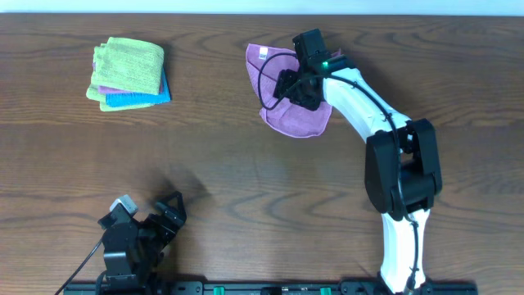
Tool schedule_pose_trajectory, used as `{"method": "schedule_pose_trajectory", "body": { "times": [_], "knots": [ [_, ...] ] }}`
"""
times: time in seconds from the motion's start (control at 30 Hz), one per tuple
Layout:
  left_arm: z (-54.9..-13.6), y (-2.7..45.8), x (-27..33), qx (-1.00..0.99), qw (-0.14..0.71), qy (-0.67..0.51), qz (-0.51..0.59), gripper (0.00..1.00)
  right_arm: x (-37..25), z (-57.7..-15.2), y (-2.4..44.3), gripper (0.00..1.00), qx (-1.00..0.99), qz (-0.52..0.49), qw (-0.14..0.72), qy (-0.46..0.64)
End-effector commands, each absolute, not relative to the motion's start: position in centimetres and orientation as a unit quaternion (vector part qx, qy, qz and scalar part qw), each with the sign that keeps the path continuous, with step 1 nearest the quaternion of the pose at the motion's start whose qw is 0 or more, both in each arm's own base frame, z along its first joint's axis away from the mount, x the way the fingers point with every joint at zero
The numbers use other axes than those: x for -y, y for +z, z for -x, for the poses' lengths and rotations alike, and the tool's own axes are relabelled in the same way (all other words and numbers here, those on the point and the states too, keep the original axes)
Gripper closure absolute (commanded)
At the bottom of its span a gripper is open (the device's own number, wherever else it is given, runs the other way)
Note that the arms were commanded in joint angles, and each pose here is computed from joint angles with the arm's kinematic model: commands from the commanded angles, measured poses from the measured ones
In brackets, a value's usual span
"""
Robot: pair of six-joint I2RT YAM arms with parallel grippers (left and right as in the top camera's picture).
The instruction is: Fold the cloth
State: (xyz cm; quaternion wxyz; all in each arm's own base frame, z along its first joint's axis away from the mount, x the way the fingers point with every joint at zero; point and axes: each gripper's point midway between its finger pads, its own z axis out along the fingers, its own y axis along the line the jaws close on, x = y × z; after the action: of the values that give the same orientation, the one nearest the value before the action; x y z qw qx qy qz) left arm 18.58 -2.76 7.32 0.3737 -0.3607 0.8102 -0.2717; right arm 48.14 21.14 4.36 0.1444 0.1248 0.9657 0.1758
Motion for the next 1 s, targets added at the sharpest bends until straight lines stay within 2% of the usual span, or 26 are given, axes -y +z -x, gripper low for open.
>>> {"method": "schedule_pose_trajectory", "body": {
  "times": [0.0, 0.23, 0.33, 0.67, 0.7, 0.83, 0.97],
  "knots": [
    [-18.3, 6.8, 2.7, -0.814, 0.366, -0.265, 0.364, 0.05, -21.4, -49.3, 5.8, 0.30, -0.959, -0.134, 0.174, 0.178],
    [-18.2, 6.7, 2.5, -0.814, 0.366, -0.262, 0.366, 0.05, -21.2, -49.3, 3.4, 0.31, -0.962, -0.146, 0.156, 0.172],
    [-18.2, 6.7, 2.4, -0.814, 0.367, -0.259, 0.367, 0.05, -21.2, -49.2, 2.5, 0.34, -0.963, -0.147, 0.148, 0.170],
    [-18.2, 6.6, 2.2, -0.814, 0.369, -0.254, 0.371, 0.05, -21.1, -49.2, 2.3, 0.39, -0.963, -0.148, 0.148, 0.169],
    [-18.2, 6.6, 2.2, -0.814, 0.369, -0.254, 0.371, 0.05, -21.1, -49.2, 2.3, 0.44, -0.963, -0.147, 0.148, 0.169],
    [-18.2, 6.6, 2.2, -0.814, 0.369, -0.254, 0.371, 0.05, -21.1, -49.3, 2.3, 0.74, -0.963, -0.148, 0.148, 0.169],
    [-18.2, 6.6, 2.2, -0.814, 0.369, -0.254, 0.371, 0.05, -21.2, -49.3, 2.3, 0.99, -0.964, -0.145, 0.149, 0.169]
  ]
}}
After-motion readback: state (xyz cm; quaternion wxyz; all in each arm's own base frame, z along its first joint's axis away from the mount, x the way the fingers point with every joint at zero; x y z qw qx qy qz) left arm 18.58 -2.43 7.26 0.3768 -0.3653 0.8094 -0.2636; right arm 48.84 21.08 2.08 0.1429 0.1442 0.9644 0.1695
